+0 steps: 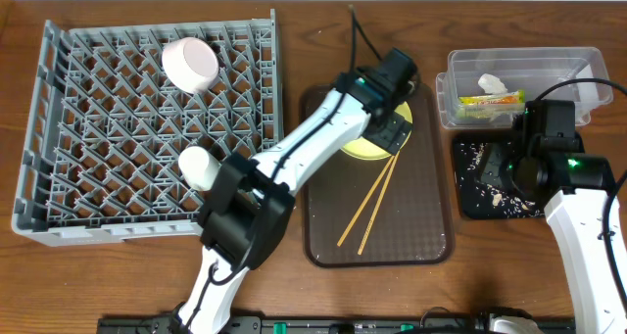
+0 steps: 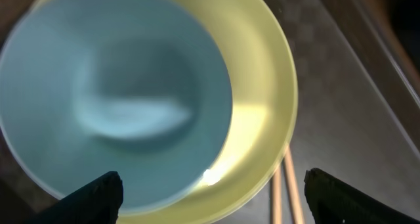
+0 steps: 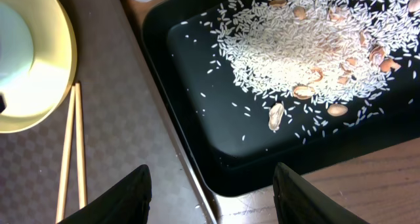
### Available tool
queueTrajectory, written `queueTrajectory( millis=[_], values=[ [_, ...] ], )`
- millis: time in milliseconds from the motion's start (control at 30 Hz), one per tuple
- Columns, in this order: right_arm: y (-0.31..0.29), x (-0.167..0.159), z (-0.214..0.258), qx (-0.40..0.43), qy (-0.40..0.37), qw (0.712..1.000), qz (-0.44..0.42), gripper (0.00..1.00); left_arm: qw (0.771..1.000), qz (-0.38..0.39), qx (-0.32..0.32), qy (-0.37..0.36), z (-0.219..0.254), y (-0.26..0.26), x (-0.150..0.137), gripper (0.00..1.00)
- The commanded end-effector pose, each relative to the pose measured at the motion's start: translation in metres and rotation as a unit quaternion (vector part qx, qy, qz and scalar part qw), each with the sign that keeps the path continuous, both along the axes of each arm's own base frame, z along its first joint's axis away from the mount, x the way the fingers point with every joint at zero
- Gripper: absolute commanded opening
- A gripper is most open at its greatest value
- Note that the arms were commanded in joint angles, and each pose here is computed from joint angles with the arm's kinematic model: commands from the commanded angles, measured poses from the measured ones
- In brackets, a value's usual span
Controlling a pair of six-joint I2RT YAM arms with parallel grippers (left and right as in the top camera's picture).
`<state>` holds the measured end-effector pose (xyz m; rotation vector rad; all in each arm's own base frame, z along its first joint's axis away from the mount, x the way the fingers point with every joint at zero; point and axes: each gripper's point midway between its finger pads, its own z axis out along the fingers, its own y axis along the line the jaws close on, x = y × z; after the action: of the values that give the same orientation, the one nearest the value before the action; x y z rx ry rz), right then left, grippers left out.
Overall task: Sort waste into correct bins and load items into the dishwasher rack
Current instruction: 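Reach the left gripper to the light-blue bowl and grasp its rim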
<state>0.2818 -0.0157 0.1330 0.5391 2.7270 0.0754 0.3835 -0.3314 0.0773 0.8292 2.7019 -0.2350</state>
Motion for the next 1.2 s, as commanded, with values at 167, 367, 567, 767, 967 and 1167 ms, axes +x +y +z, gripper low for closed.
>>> queueTrajectory(
  millis=[167,367,567,767,967,1167],
  values=[
    [-0.002,0.000,0.007,-0.002,-0.008,1.000,-0.008,0.57,0.997,0.006,0.050,-0.060,-0.017,0.008,0.027,0.82],
    [-0.003,0.000,0.007,-0.002,-0.009,1.000,-0.008,0.57,0.997,0.002,0.060,-0.047,-0.037,0.006,0.024,0.77],
    [-0.003,0.000,0.007,-0.002,-0.009,1.000,-0.008,0.58,0.997,0.001,0.068,-0.039,-0.048,0.007,0.023,0.58],
    [-0.002,0.000,0.007,-0.002,-0.008,1.000,-0.008,0.57,0.998,-0.004,0.067,-0.021,-0.053,0.007,0.016,0.34],
    [-0.002,0.000,0.007,-0.002,-0.008,1.000,-0.008,0.57,0.997,-0.005,0.070,-0.017,-0.053,0.008,0.013,0.15],
    [-0.002,-0.001,0.006,-0.002,-0.005,1.000,-0.008,0.57,0.998,-0.004,0.057,-0.032,-0.028,0.007,0.014,0.06]
  ],
)
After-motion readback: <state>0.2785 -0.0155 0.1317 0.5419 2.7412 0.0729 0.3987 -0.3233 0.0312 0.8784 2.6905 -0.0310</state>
